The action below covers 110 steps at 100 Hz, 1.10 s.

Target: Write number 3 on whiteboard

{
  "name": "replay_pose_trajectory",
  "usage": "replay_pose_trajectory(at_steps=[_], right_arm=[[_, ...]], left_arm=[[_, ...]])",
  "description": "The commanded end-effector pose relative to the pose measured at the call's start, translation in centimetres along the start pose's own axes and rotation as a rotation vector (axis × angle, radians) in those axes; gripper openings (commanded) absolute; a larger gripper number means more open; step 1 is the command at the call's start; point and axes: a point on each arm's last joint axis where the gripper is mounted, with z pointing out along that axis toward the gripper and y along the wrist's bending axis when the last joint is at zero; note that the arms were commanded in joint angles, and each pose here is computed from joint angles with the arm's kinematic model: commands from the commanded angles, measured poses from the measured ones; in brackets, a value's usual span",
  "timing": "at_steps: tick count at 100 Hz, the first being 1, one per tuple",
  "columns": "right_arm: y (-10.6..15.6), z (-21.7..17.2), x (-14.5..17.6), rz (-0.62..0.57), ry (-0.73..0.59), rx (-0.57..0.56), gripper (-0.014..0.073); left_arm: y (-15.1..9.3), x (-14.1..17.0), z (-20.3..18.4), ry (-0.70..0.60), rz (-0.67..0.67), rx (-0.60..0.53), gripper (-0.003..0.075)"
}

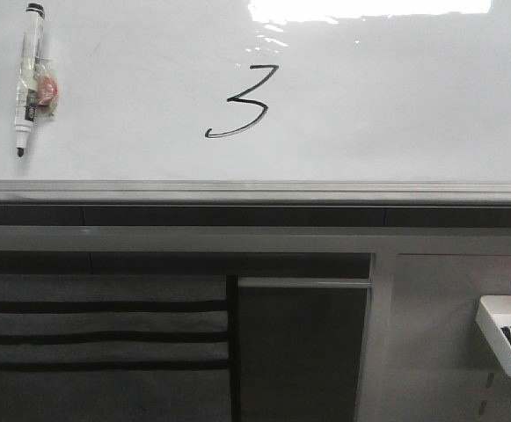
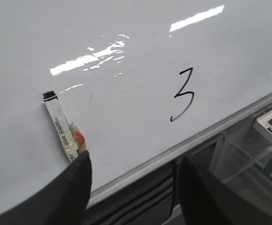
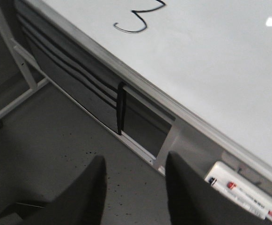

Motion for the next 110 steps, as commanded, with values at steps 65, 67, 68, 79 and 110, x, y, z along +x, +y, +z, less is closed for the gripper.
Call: replay_pose_trajectory(at_steps=[65,67,68,79,110], right_arm=[[0.1,-3.4,2.7,0.259,-0.237,0.116,-0.0074],[0.1,-3.4,2.7,0.259,-0.237,0.116,-0.0074],[0.1,-3.4,2.7,0.259,-0.237,0.116,-0.0074],[0.1,-3.4,2.7,0.259,-0.237,0.116,-0.0074],[0.1,-3.4,2.7,0.259,-0.237,0.116,-0.0074]], left_arm=[[-1.7,4.8,-6.5,-0.111,-0.109,-0.192,0.0219],[-1.7,4.8,-6.5,-0.112,-0.109,-0.192,0.0218],[-1.7,4.8,-6.4,-0.107,-0.110,-0.191,0.0216],[-1.7,4.8,-6.4,-0.107,-0.110,-0.191,0.0198],[-1.2,7.0,-7.1,-0.135,0.034,-0.341,-0.0004]])
